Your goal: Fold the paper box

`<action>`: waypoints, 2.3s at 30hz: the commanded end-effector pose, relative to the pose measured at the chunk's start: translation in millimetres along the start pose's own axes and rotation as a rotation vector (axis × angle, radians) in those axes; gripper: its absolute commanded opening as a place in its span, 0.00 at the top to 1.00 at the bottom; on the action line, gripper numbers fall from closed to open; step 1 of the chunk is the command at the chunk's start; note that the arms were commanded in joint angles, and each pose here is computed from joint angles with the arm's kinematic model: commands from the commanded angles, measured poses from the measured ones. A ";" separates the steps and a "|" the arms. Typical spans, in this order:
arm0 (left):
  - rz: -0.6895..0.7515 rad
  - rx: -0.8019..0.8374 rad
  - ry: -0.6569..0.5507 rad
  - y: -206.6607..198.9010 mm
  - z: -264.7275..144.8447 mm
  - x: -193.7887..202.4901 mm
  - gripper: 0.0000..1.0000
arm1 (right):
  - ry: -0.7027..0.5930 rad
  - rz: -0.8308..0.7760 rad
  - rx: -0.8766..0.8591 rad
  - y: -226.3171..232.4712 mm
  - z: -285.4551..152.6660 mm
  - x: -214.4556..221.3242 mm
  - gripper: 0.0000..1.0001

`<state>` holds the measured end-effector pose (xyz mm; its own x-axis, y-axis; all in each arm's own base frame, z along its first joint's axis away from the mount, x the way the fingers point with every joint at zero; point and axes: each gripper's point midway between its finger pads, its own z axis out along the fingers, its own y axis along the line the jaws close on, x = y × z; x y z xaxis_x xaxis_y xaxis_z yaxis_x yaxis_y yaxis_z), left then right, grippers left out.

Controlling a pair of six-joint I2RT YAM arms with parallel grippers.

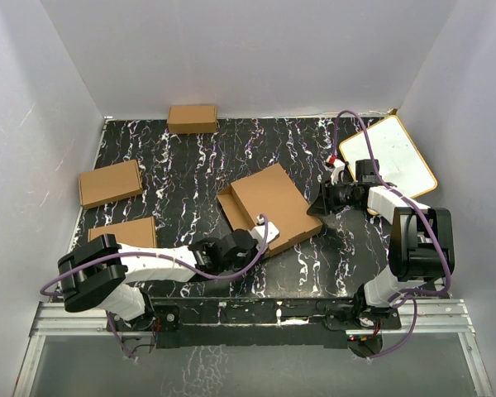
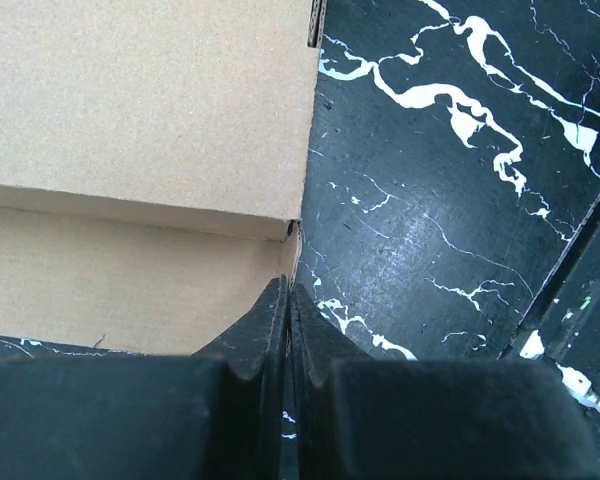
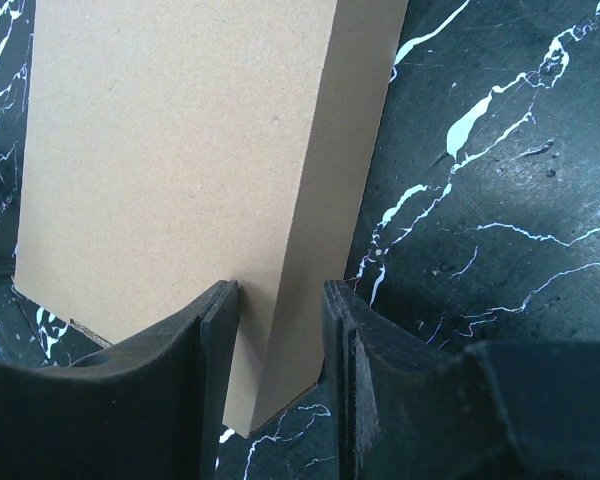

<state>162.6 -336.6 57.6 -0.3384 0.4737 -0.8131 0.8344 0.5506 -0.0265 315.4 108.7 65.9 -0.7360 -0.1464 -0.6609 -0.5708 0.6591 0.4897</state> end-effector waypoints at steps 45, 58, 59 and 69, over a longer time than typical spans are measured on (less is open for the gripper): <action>-0.151 0.050 -0.097 -11.4 1.5 -45.6 0.83 | 0.099 -0.006 0.081 -18.4 8.2 26.5 0.58; -0.319 0.064 -0.082 -14.3 -41.6 -54.6 0.39 | 0.104 -0.003 0.079 -18.6 9.1 27.2 0.58; -0.341 0.068 -0.059 -16.3 -43.3 -53.0 0.40 | 0.104 -0.002 0.079 -18.9 9.3 27.2 0.58; -0.164 -0.038 0.001 -16.9 -35.2 -26.1 0.44 | 0.111 -0.005 0.074 -17.4 11.1 27.6 0.58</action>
<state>137.4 -339.1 106.2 -0.5650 0.3132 -0.7633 0.7133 0.6503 -0.2612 318.0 110.7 65.8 -0.7352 -0.1497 -0.6612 -0.5755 0.6532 0.4920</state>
